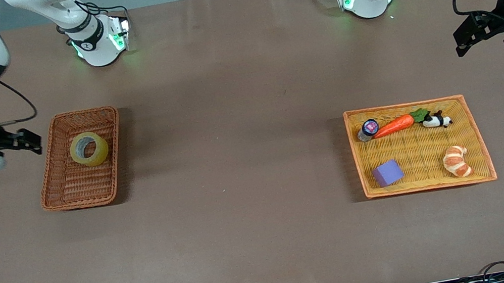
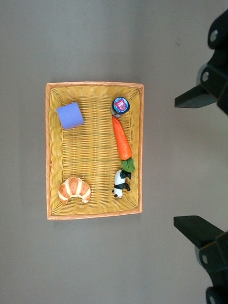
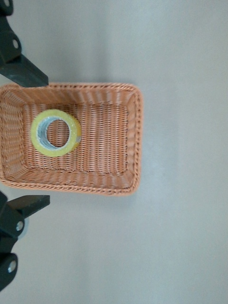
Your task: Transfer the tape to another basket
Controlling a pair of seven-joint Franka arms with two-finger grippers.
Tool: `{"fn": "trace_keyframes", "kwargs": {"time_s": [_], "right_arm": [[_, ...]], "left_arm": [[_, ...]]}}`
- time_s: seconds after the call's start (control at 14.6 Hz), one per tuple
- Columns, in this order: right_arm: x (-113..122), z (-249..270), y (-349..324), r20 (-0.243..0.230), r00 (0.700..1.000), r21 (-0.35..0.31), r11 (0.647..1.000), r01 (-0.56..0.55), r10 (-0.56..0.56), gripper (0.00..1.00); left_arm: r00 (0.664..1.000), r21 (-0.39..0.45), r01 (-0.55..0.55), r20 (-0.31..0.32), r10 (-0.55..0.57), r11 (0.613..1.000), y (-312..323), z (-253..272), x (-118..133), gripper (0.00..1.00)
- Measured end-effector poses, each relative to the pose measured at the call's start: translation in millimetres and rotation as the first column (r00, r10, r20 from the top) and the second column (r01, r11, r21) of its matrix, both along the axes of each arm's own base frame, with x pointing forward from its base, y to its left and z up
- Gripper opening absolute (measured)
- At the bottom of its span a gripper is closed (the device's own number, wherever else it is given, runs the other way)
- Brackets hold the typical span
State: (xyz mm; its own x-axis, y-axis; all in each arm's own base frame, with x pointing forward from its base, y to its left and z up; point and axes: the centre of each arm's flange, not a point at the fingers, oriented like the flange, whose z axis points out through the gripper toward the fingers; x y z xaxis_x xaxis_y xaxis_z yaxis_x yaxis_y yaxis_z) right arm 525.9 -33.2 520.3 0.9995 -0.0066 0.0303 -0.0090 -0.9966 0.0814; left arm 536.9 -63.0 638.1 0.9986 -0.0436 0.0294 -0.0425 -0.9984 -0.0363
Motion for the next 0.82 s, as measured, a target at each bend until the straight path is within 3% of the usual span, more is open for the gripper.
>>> {"fn": "trace_keyframes", "kwargs": {"time_s": [0.21, 0.55, 0.82], "right_arm": [[1.7, 59.0, -7.8, 0.010, 0.999, 0.068, 0.996, 0.050, -0.051, 1.00], [-4.8, 143.8, -5.4, 0.000, 0.998, 0.078, 0.995, 0.055, -0.055, 1.00], [13.8, 145.5, -9.1, -0.046, 0.997, 0.079, 0.995, 0.067, -0.064, 1.00]], "left_arm": [[1.000, 0.002, 0.008, -0.006, -0.008, 1.000, -8.9, 0.1, -2.6, 1.00], [1.000, -0.029, -0.018, -0.011, 0.018, 0.999, -2.0, 4.1, -11.6, 1.00], [0.998, -0.066, -0.066, -0.022, 0.065, 0.996, 17.7, 3.0, -16.3, 1.00]]}}
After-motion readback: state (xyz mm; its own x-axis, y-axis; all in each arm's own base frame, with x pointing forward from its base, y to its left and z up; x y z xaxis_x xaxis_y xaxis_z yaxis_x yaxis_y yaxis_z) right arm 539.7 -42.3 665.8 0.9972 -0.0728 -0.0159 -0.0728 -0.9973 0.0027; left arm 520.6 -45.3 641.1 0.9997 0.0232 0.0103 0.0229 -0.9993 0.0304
